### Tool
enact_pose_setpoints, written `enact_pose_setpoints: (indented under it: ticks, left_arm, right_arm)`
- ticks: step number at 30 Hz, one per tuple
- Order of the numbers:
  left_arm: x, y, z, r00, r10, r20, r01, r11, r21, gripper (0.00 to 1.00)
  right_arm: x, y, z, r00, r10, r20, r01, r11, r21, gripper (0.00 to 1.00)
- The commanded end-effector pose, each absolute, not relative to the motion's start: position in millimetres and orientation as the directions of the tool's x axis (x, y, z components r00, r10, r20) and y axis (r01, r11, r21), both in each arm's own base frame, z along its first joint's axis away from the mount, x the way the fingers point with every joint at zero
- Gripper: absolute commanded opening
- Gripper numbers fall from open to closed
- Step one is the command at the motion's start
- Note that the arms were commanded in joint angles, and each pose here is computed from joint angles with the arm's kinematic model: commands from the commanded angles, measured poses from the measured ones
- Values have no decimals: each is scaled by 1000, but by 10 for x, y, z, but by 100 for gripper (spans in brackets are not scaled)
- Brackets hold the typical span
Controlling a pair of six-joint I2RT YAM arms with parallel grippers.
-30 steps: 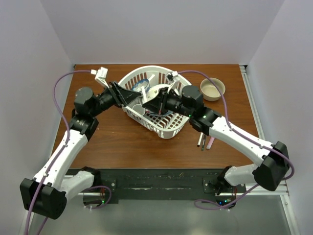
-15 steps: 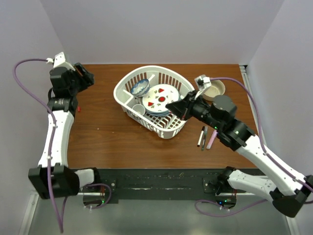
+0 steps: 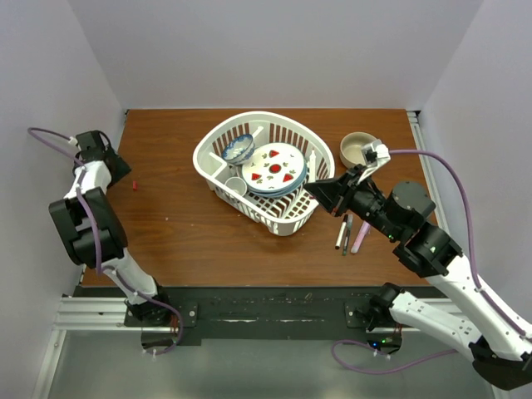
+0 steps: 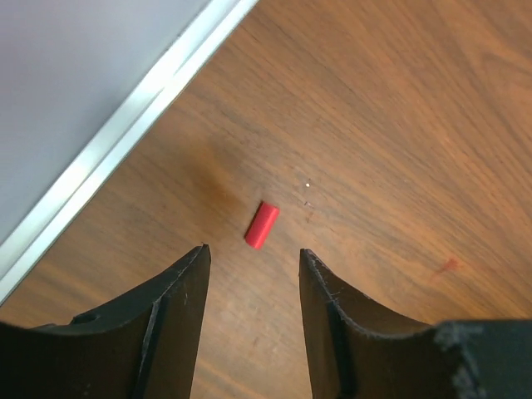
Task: Insert the pens into the pen caps
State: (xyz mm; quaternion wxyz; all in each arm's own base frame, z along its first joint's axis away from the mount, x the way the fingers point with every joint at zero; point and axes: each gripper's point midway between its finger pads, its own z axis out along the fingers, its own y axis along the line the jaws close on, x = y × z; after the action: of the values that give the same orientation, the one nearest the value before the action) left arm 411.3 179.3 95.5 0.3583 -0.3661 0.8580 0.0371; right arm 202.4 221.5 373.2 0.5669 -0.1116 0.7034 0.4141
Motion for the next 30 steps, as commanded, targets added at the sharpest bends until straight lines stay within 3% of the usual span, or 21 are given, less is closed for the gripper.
enact_pose_setpoints:
  ticks: [1, 11, 30]
  left_arm:
    - [4455, 1866, 1012, -481, -546, -686, -587, 782, -210, 52]
    - [4519, 1928, 506, -564, -550, -616, -594, 789, -161, 49]
    - [4558, 1455, 319, -631, -546, -552, -434, 837, -332, 48]
  right_arm:
    - [2091, 2180, 3719, -307, 293, -905, -613, 667, 424, 0]
    - [2099, 2216, 3649, -316, 290, -903, -618, 659, 428, 0]
    - [2098, 2139, 3674, -292, 280, -914, -608, 684, 404, 0]
